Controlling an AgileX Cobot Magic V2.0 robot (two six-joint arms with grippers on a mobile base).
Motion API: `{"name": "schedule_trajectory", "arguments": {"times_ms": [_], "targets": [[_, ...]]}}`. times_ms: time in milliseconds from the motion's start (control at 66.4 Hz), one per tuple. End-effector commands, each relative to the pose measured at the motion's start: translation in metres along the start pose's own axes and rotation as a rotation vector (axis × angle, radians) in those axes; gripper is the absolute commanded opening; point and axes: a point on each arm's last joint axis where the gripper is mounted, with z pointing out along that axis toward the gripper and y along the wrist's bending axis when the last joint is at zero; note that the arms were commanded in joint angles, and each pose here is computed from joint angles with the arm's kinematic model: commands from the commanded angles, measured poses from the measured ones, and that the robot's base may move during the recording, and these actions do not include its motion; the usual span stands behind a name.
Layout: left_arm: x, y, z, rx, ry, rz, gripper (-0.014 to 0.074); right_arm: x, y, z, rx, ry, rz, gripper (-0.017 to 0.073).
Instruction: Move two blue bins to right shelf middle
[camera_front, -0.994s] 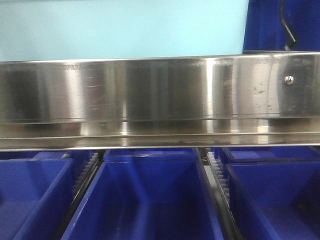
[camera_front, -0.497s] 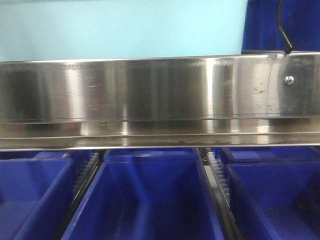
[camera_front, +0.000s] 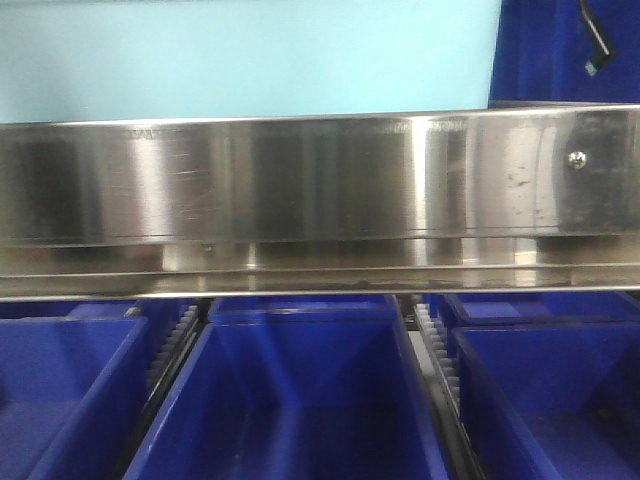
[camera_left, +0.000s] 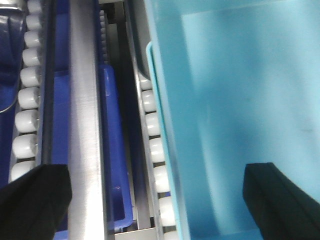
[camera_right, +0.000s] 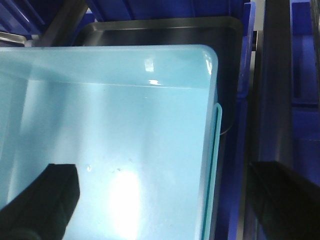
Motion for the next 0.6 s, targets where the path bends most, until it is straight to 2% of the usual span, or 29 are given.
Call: {"name": "schedule_trajectory", "arguments": {"times_ms": [0,181,407,587], "targets": [[0.004,0.002,-0.003,-0.009,0.002,0.002,0.0611,0.001,0.003,-0.005,-0.002,-0.015,-0.032,0.0568],[0.025,0.002,0.007,-0.012,0.076,0.008,0.0611,0.02,0.003,0.012,0.038,0.07,-0.056,0.0568],[0.048,-0.005,0.04,0.026,0.152,0.005,0.0611,0.048,0.0,0.041,0.073,0.204,-0.07,0.0568],[0.055,-0.009,0.053,0.056,0.157,-0.008,0.0611,0.066,-0.007,0.049,0.106,0.272,-0.05,0.0568]]}}
